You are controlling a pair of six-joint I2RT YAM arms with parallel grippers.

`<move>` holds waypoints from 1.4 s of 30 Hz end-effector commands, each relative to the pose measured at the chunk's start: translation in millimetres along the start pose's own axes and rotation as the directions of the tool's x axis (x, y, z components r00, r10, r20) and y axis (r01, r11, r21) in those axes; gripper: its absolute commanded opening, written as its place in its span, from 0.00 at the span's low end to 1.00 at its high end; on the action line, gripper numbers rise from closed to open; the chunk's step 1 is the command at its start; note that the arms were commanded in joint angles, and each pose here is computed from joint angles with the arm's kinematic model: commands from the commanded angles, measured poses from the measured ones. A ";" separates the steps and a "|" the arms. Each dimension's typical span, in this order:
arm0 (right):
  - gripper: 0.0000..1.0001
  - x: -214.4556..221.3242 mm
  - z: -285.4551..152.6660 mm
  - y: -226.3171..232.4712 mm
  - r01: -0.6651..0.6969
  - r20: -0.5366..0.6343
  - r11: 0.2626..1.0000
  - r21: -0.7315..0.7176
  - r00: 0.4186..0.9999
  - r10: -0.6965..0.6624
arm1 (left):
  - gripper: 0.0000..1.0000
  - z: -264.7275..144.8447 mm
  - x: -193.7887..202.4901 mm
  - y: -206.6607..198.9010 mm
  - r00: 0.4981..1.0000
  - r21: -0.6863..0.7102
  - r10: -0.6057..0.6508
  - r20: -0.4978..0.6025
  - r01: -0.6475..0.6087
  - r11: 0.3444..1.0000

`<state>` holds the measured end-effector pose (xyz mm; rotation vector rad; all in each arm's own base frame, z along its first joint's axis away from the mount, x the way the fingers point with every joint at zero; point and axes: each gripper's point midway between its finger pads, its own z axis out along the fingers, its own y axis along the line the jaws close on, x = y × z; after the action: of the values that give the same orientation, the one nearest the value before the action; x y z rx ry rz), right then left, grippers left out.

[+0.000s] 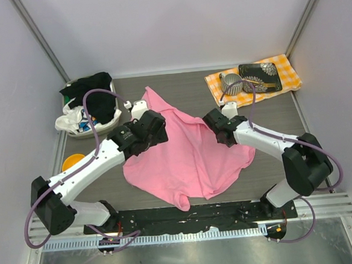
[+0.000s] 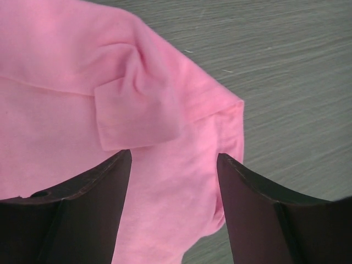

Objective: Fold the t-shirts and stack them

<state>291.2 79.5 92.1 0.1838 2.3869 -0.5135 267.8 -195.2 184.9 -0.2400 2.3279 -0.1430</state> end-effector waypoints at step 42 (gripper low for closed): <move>0.19 7.7 47.2 69.8 0.185 -0.043 0.978 -0.100 0.981 -0.190 | 0.86 28.8 -0.5 26.9 0.999 -0.023 -0.037 -0.014 0.037 0.999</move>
<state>318.8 118.9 25.4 -0.0877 2.5373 -0.4772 280.8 -170.8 153.2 -0.2997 2.3746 -0.1235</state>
